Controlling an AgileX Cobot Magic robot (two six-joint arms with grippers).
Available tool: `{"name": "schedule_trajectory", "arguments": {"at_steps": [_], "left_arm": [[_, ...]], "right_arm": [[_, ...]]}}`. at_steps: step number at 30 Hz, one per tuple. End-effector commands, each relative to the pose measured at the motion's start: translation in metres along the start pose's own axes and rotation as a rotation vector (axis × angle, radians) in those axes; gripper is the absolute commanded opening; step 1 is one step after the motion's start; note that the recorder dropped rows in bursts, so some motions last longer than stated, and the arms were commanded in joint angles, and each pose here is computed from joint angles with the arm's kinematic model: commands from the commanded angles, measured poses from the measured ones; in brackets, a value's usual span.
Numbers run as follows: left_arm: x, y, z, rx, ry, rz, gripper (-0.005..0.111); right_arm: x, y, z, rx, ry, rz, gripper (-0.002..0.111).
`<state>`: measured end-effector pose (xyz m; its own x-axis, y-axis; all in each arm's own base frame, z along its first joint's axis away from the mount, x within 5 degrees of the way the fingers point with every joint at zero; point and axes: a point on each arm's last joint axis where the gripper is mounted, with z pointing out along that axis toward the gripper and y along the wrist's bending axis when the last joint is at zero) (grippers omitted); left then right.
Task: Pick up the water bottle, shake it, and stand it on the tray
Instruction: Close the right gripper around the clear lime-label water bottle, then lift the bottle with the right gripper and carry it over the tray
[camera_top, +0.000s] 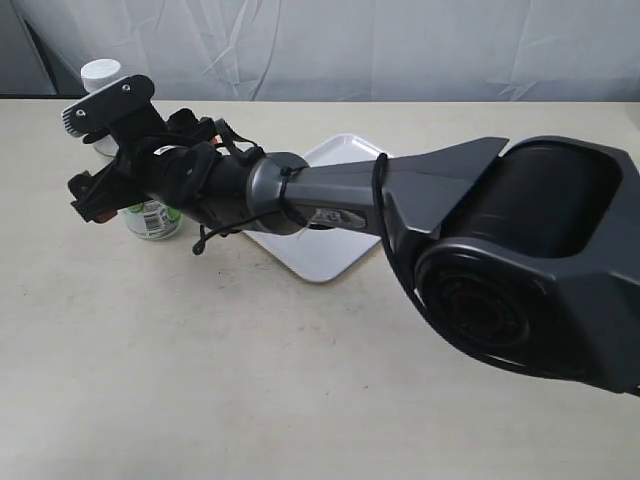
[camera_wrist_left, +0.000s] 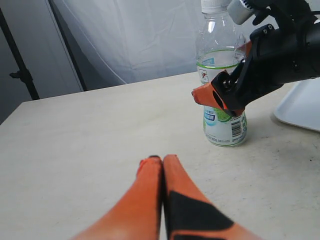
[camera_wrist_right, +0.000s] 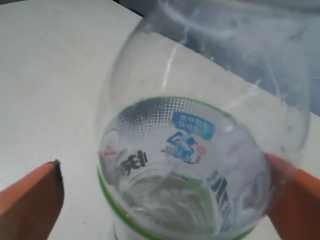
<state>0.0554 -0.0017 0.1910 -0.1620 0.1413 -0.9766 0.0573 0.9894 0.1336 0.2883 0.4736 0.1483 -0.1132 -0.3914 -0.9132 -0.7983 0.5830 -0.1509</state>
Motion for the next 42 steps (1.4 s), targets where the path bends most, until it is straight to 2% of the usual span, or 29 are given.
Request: {"name": "schedule_trajectory", "arguments": {"at_steps": [1,8,10,11,13,17,18,21,23,28,31,32,34,36,38,39,40,42], "left_arm": [[0.000,0.000,0.000,-0.001,-0.010,-0.001,0.000],[0.000,0.000,0.000,-0.001,-0.010,-0.001,0.000],[0.000,0.000,0.000,-0.001,-0.010,-0.001,0.000],[0.000,0.000,0.000,-0.001,-0.010,-0.001,0.000],[0.000,0.000,0.000,-0.001,-0.010,-0.001,0.000],[0.000,0.000,0.000,-0.001,-0.010,-0.001,0.000],[0.000,0.000,0.000,-0.001,-0.010,-0.001,0.000],[0.000,0.000,0.000,-0.001,-0.010,-0.001,0.000],[0.000,0.000,0.000,-0.001,-0.010,-0.001,0.000],[0.000,0.000,0.000,-0.001,-0.010,-0.001,0.000],[0.000,0.000,0.000,-0.001,-0.010,-0.001,0.000],[0.000,0.000,0.000,-0.001,-0.010,-0.001,0.000],[0.000,0.000,0.000,-0.001,-0.010,-0.001,0.000],[0.000,0.000,0.000,-0.001,-0.010,-0.001,0.000],[0.000,0.000,0.000,-0.001,-0.010,-0.001,0.000],[0.000,0.000,0.000,-0.001,-0.010,-0.001,0.000],[0.000,0.000,0.000,-0.001,-0.010,-0.001,0.000],[0.000,0.000,0.000,-0.001,-0.010,-0.001,0.000]], "right_arm": [[-0.006,-0.002,0.002,0.011,-0.022,0.011,0.104],[-0.005,-0.003,0.003,0.013,-0.023,0.010,0.104],[-0.005,-0.002,0.003,0.011,-0.022,0.010,0.099],[-0.005,-0.002,0.003,0.003,-0.018,0.010,0.092],[-0.004,0.000,0.003,-0.013,-0.012,0.010,0.069],[-0.003,0.003,0.002,-0.042,0.001,0.010,0.007],[-0.003,0.003,0.002,-0.051,0.006,0.031,0.001],[-0.001,0.007,0.002,-0.087,0.022,0.031,0.003],[-0.001,0.011,0.001,-0.135,0.041,0.036,-0.001],[-0.047,0.004,-0.028,-0.155,-0.035,0.082,-0.001],[-0.066,-0.018,-0.066,0.002,-0.090,0.086,-0.001],[-0.065,-0.023,-0.078,0.034,-0.083,0.070,-0.001],[-0.063,-0.041,-0.106,0.189,-0.075,0.019,-0.001],[-0.057,-0.060,-0.130,0.380,-0.007,-0.001,-0.001],[-0.051,-0.072,-0.148,0.486,0.085,0.057,-0.001],[-0.050,-0.073,-0.154,0.440,0.117,0.061,-0.001],[-0.051,-0.070,-0.156,0.332,0.124,0.028,-0.001],[-0.055,-0.050,-0.161,0.002,0.051,-0.157,-0.001]]}}
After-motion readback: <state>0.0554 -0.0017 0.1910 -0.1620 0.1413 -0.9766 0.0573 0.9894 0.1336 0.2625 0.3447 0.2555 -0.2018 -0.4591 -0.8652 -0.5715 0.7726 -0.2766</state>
